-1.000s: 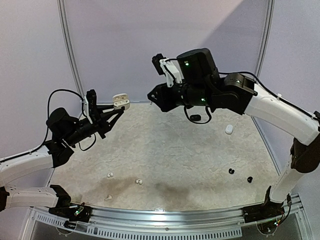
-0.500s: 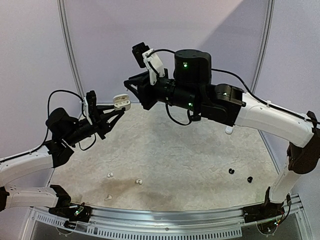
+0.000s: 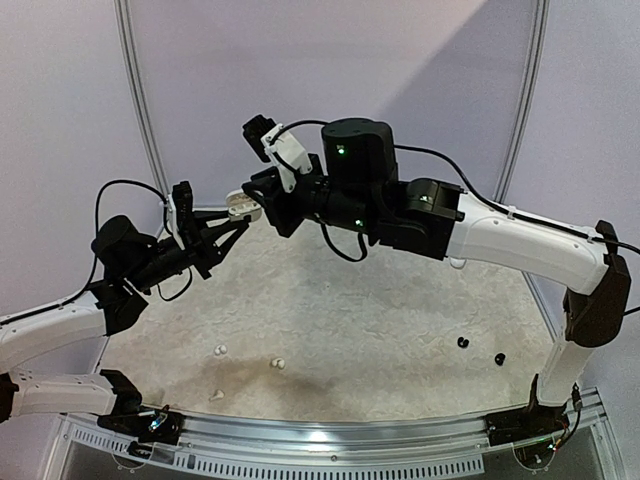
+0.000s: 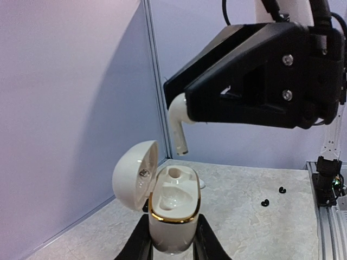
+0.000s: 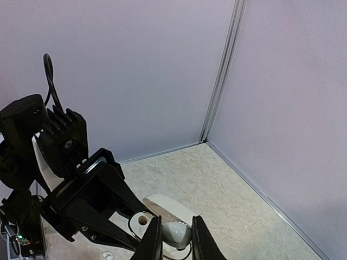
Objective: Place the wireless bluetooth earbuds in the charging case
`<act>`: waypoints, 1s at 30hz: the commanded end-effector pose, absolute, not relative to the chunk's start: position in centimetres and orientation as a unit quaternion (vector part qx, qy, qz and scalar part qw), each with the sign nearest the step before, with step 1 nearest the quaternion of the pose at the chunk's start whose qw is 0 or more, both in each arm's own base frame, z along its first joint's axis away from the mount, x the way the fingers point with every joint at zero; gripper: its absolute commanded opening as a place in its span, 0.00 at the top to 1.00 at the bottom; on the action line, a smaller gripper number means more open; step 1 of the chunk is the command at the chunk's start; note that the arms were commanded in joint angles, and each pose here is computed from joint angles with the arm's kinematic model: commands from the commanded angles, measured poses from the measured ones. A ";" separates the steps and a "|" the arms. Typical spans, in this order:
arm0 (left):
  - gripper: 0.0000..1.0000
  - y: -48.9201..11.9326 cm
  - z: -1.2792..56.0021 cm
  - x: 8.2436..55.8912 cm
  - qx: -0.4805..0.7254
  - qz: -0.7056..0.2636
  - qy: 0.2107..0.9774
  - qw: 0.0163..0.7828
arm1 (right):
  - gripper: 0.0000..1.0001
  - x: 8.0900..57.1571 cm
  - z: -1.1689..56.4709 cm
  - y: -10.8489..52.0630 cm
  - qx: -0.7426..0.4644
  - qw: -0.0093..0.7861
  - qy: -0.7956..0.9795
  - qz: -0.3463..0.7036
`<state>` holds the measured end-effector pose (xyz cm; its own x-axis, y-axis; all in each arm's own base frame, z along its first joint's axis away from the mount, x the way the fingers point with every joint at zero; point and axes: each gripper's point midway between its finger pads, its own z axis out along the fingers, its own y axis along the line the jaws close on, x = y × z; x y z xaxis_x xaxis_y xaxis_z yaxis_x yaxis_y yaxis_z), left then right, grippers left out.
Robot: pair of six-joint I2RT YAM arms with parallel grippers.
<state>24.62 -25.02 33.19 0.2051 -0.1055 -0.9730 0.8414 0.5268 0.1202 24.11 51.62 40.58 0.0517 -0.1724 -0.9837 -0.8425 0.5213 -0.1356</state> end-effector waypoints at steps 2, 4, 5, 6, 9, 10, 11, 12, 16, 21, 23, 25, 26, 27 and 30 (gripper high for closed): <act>1.00 -25.4 34.3 24.0 0.350 -0.350 0.514 0.700 | 1.00 24.8 38.9 52.1 -0.417 0.597 0.640 0.245; 1.00 -25.4 34.3 24.0 0.350 -0.350 0.515 0.700 | 1.00 25.0 38.5 52.1 -0.419 0.594 0.644 0.238; 1.00 -25.4 34.2 24.0 0.350 -0.349 0.515 0.700 | 1.00 25.0 38.4 52.1 -0.420 0.593 0.644 0.237; 1.00 -25.4 34.2 24.0 0.350 -0.349 0.515 0.700 | 1.00 25.0 38.3 52.1 -0.421 0.593 0.644 0.236; 1.00 -25.3 34.2 24.1 0.350 -0.348 0.515 0.701 | 1.00 25.1 38.0 52.1 -0.422 0.592 0.647 0.229; 1.00 -25.4 34.2 24.1 0.350 -0.347 0.515 0.701 | 1.00 25.2 38.0 52.0 -0.421 0.593 0.648 0.226; 1.00 -25.3 34.2 24.1 0.350 -0.347 0.515 0.701 | 1.00 25.3 37.9 52.0 -0.421 0.593 0.649 0.223; 1.00 -25.3 34.2 24.1 0.350 -0.346 0.515 0.702 | 1.00 25.4 37.8 51.9 -0.421 0.594 0.650 0.219; 1.00 -25.3 34.1 24.1 0.350 -0.345 0.517 0.701 | 1.00 25.9 38.0 51.4 -0.414 0.602 0.653 0.199; 1.00 -25.4 33.9 24.2 0.352 -0.343 0.520 0.699 | 1.00 26.0 38.8 50.9 -0.412 0.610 0.649 0.191; 1.00 -25.4 34.0 24.2 0.351 -0.343 0.519 0.700 | 1.00 25.8 38.9 51.0 -0.417 0.607 0.648 0.195; 1.00 -25.3 34.1 24.2 0.350 -0.342 0.518 0.702 | 1.00 25.6 38.6 51.1 -0.422 0.601 0.649 0.197; 1.00 -25.3 34.1 24.3 0.350 -0.342 0.518 0.702 | 1.00 25.7 38.4 51.1 -0.423 0.599 0.651 0.196; 1.00 -25.3 34.1 24.2 0.351 -0.342 0.517 0.702 | 1.00 25.6 38.2 51.1 -0.425 0.597 0.652 0.194; 1.00 -25.3 34.3 24.3 0.349 -0.341 0.515 0.705 | 1.00 25.7 37.5 51.3 -0.431 0.592 0.654 0.189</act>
<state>24.78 -24.99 32.95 0.1976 -0.0989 -0.9753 0.8387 0.5321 0.1160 25.13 51.52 38.58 0.0816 -0.2869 -0.9545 -0.8007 0.5513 -0.2342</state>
